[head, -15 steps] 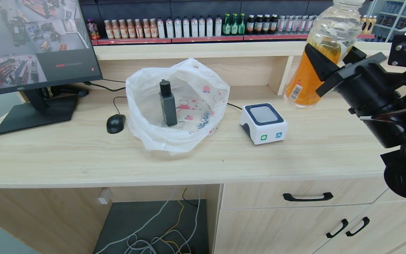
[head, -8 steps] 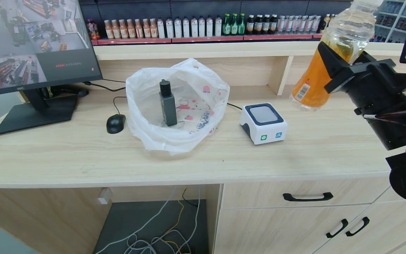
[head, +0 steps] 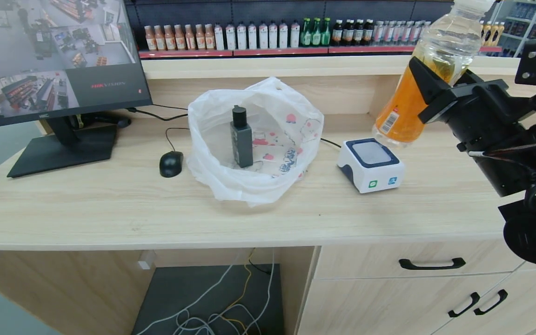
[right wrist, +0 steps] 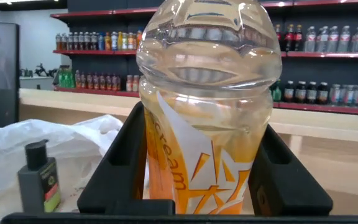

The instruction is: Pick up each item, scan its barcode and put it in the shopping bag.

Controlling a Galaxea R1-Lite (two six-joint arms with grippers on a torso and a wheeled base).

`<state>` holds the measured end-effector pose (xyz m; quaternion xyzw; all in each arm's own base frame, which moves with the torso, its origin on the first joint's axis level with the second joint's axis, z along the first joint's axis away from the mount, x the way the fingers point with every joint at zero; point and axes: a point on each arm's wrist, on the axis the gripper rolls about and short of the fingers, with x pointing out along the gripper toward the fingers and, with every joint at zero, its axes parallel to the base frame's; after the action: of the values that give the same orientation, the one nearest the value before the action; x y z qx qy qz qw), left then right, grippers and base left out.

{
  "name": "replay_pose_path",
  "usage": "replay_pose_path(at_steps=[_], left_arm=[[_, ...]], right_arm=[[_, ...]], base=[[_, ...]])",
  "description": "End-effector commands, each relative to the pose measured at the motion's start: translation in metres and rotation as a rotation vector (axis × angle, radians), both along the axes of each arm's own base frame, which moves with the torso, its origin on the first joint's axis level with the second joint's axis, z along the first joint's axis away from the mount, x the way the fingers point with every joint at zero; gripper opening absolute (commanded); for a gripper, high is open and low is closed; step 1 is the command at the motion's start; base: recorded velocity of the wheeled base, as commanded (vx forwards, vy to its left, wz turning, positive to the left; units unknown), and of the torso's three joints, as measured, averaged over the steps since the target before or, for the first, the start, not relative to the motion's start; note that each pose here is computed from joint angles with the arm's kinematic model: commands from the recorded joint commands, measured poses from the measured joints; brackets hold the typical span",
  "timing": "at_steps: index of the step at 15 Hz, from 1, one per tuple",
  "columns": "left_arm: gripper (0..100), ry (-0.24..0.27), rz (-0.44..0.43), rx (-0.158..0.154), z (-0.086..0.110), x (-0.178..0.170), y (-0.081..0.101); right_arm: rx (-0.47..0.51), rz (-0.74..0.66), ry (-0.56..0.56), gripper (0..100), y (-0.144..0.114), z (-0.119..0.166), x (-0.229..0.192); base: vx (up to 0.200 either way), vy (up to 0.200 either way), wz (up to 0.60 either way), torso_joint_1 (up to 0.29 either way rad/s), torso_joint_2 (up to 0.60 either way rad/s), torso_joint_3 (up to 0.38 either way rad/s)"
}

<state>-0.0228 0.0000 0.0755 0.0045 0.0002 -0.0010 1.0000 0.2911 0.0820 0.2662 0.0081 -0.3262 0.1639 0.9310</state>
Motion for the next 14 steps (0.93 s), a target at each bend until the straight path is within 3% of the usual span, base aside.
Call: replay_pose_path(at_steps=[1,11,14], left_arm=[[100,0.0,0.0,-0.001,0.0,0.0,0.0],[100,0.0,0.0,-0.001,0.0,0.0,0.0],[100,0.0,0.0,0.0,0.0,0.0,0.0]], right_arm=[[-0.001,-0.006,0.006,0,-0.0004,-0.0023,0.0029],[0.008,-0.001,-0.005,0,0.0009,0.0002,0.0076],[0.012,0.001,-0.018,0,0.0019,0.0032,0.0095]], base=[[0.0,0.2,0.0,0.002,0.0,0.002],[0.0,0.2,0.0,0.003,0.0,0.001],[0.0,0.0,0.0,0.0,0.0,0.0]])
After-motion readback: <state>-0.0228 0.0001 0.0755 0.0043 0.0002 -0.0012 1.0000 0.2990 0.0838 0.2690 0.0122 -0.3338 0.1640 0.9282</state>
